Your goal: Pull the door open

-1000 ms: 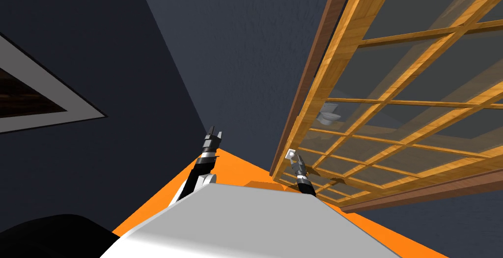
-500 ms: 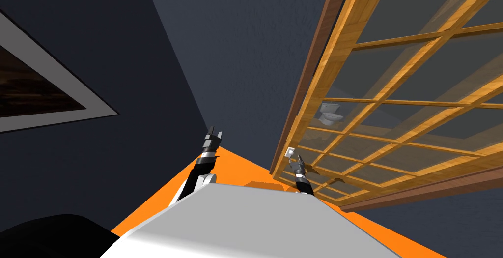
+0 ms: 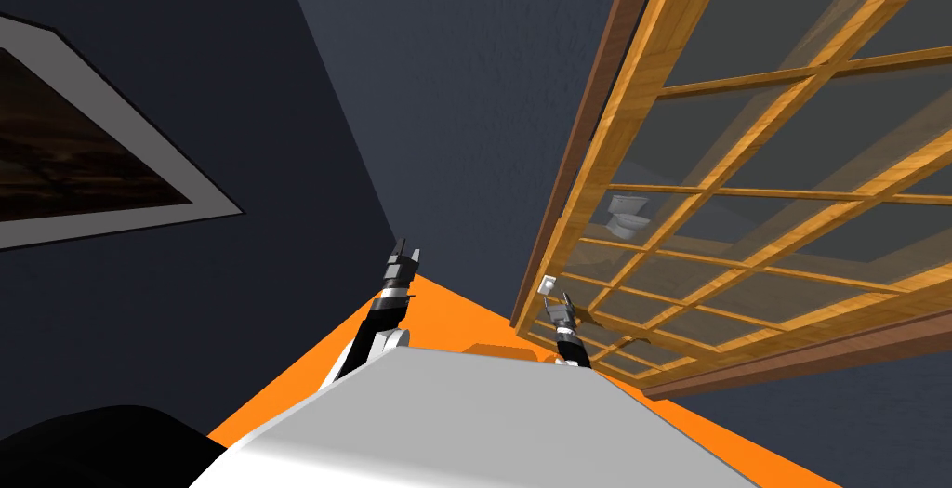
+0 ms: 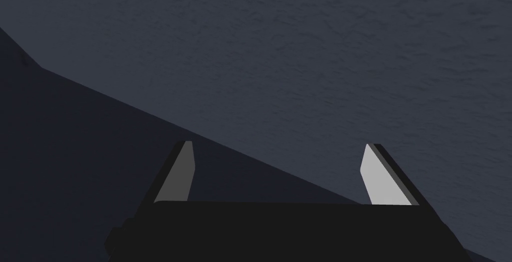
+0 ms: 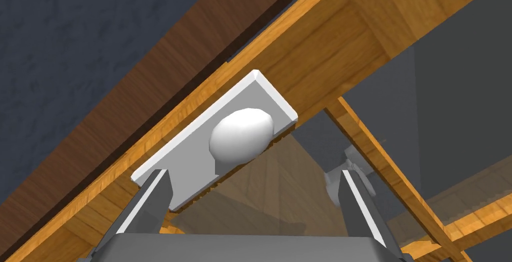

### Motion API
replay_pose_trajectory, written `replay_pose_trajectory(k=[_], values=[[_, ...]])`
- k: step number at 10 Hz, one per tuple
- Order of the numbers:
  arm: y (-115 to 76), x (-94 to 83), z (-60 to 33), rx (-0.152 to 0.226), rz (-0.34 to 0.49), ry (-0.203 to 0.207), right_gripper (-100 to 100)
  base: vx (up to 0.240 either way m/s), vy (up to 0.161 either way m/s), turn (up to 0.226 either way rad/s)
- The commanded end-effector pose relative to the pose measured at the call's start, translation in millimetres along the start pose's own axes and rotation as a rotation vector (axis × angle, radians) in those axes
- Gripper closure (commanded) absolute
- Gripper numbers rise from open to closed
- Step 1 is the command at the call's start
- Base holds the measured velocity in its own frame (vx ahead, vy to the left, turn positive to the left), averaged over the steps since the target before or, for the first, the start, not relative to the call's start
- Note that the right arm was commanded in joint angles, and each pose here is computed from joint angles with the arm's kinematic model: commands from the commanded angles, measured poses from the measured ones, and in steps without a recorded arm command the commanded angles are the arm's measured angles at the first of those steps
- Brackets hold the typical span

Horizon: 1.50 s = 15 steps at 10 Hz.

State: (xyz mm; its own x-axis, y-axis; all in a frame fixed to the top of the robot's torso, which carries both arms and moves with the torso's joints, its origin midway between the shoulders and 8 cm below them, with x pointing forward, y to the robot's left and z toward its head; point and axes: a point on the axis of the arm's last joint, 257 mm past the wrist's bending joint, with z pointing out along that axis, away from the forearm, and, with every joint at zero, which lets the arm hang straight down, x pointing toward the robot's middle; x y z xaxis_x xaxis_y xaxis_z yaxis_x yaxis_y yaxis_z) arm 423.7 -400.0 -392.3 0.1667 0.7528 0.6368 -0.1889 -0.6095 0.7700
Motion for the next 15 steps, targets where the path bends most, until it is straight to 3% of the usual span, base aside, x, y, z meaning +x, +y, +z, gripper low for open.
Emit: replay_pose_trajectory(k=[1, 2, 4, 15], values=[[-2.0, 1.7, 1.3, -0.003, 0.068, -0.007, -100, -0.048, -0.012, 0.028], [-2.0, 1.7, 1.3, -0.003, 0.074, -0.007, -100, -0.039, -0.013, 0.016], [-5.5, 4.5, 3.4, -0.009, 0.172, -0.017, -100, -0.064, -0.009, 0.048], [-16.3, 12.7, 8.8, -0.028, 0.518, -0.045, -100, -0.052, -0.015, 0.028]])
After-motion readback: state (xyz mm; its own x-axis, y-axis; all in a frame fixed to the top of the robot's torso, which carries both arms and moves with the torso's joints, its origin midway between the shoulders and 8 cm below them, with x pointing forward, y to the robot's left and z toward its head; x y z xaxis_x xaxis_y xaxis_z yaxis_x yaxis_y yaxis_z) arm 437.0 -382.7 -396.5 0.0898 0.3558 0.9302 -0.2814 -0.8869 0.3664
